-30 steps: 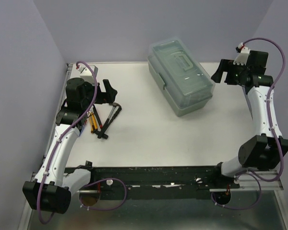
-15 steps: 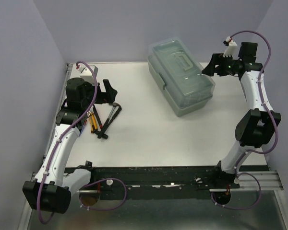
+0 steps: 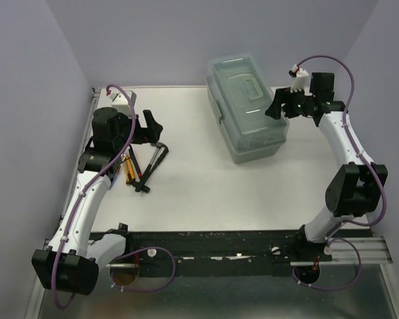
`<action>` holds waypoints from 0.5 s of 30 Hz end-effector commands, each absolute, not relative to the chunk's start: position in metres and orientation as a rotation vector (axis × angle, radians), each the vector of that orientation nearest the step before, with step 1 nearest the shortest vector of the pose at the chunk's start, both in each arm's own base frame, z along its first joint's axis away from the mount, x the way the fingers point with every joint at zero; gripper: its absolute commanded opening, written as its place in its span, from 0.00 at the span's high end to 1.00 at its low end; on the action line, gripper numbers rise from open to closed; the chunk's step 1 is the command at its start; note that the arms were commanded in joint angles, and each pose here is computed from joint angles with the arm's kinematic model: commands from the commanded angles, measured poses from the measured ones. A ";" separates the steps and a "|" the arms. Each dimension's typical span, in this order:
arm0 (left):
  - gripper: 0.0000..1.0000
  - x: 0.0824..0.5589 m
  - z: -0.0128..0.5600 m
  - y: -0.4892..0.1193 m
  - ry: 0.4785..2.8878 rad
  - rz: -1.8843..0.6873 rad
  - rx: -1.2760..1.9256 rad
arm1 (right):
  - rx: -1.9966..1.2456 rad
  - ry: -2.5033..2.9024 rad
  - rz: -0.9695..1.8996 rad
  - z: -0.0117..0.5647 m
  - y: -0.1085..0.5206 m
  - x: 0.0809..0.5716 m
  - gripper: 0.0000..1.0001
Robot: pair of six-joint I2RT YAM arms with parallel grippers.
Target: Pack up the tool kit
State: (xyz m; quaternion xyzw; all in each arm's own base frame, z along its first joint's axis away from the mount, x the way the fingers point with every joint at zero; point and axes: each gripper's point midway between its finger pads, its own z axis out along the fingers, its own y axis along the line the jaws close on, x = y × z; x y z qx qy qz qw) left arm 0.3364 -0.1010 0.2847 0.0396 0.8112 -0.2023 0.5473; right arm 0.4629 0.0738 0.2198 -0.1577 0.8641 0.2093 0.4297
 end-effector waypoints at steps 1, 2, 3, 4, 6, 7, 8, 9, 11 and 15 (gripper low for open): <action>0.01 0.336 0.281 -0.103 1.927 -0.492 0.108 | -0.318 2.325 0.490 0.180 0.093 0.413 0.17; 0.01 0.336 0.282 -0.103 1.926 -0.496 0.109 | -0.309 2.343 0.461 0.174 0.094 0.406 0.17; 0.01 0.336 0.280 -0.104 1.930 -0.497 0.107 | -0.302 2.351 0.438 0.173 0.096 0.401 0.17; 0.01 0.336 0.282 -0.104 1.924 -0.497 0.108 | -0.300 2.358 0.419 0.171 0.098 0.396 0.17; 0.01 0.336 0.282 -0.104 1.924 -0.497 0.107 | -0.291 2.363 0.395 0.170 0.100 0.392 0.17; 0.01 0.336 0.282 -0.104 1.924 -0.497 0.107 | -0.255 2.373 0.394 0.170 0.100 0.392 0.17; 0.01 0.336 0.282 -0.104 1.924 -0.500 0.110 | -0.241 2.379 0.384 0.171 0.100 0.392 0.17; 0.01 0.335 0.282 -0.105 1.924 -0.504 0.113 | -0.226 2.385 0.376 0.172 0.099 0.394 0.16; 0.01 0.335 0.281 -0.107 1.926 -0.517 0.120 | -0.210 2.395 0.384 0.175 0.102 0.397 0.16; 0.01 0.336 0.280 -0.110 1.926 -0.527 0.127 | -0.219 2.424 0.406 0.172 0.117 0.392 0.21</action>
